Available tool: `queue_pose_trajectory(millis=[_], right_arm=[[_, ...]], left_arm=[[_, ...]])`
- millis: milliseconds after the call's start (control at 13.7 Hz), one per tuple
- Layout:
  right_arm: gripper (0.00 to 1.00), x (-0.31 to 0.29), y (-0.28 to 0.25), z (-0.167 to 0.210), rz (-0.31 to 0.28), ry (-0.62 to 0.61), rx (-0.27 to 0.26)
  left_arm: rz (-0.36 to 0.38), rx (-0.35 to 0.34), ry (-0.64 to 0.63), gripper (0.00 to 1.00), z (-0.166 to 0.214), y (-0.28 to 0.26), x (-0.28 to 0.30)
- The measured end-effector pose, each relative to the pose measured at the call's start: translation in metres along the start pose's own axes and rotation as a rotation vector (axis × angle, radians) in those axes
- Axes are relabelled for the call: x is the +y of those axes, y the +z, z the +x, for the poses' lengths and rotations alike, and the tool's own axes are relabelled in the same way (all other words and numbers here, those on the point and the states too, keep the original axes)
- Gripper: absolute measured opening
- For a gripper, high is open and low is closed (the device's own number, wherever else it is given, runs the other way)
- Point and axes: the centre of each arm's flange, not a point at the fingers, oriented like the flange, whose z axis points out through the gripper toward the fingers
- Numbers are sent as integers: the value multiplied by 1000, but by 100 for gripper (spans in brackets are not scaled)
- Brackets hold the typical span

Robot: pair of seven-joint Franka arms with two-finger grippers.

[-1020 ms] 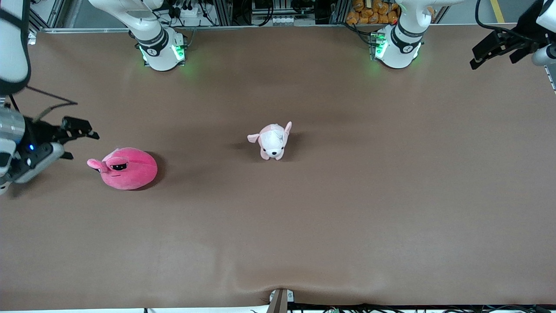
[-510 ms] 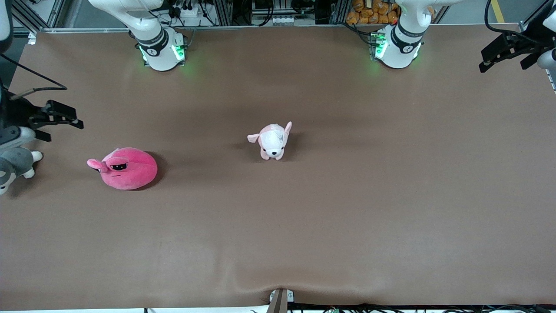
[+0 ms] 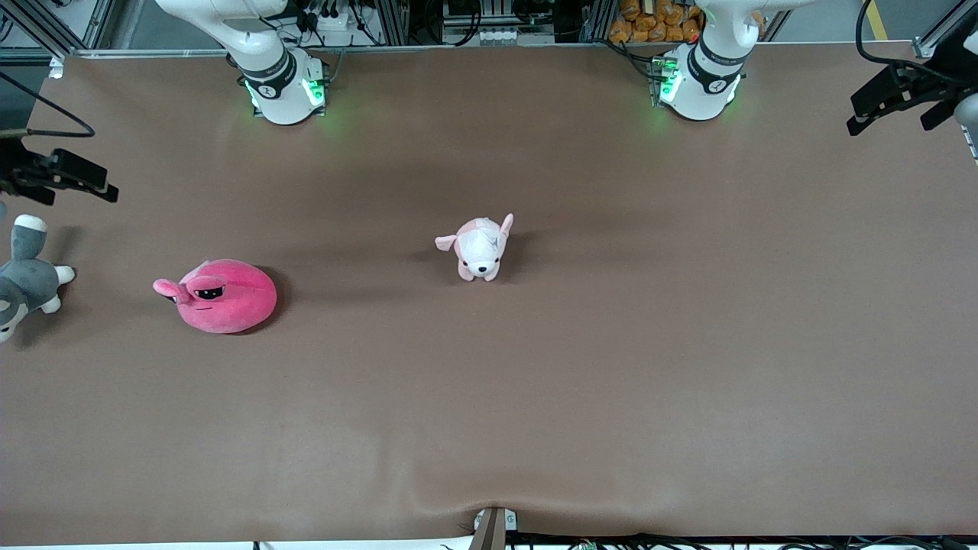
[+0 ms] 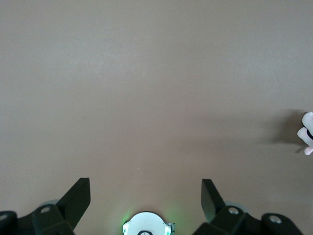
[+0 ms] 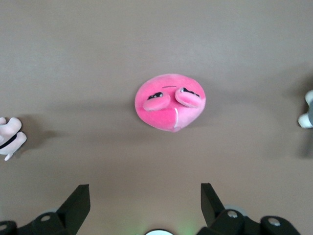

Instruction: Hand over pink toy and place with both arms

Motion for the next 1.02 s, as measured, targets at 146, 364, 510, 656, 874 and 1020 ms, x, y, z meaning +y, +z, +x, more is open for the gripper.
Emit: queue_pose_trajectory(millis=[146, 364, 510, 656, 874, 1020], right_arm=[[100, 2, -4, -5, -25, 36, -7], [100, 4, -4, -8, -31, 56, -18], [100, 4, -8, -8, -32, 65, -11], [100, 4, -10, -8, -32, 68, -3], [100, 3, -11, -7, -32, 66, 8], [100, 2, -11, -7, -32, 64, 8]], left_arm=[[-1, 1, 0, 100, 4, 0, 0], [-2, 4, 2, 100, 5, -1, 1], [-1, 1, 5, 100, 6, 0, 3], [-1, -1, 7, 100, 7, 1, 4], [-1, -3, 7, 100, 8, 2, 4], [-1, -4, 7, 100, 8, 2, 4]])
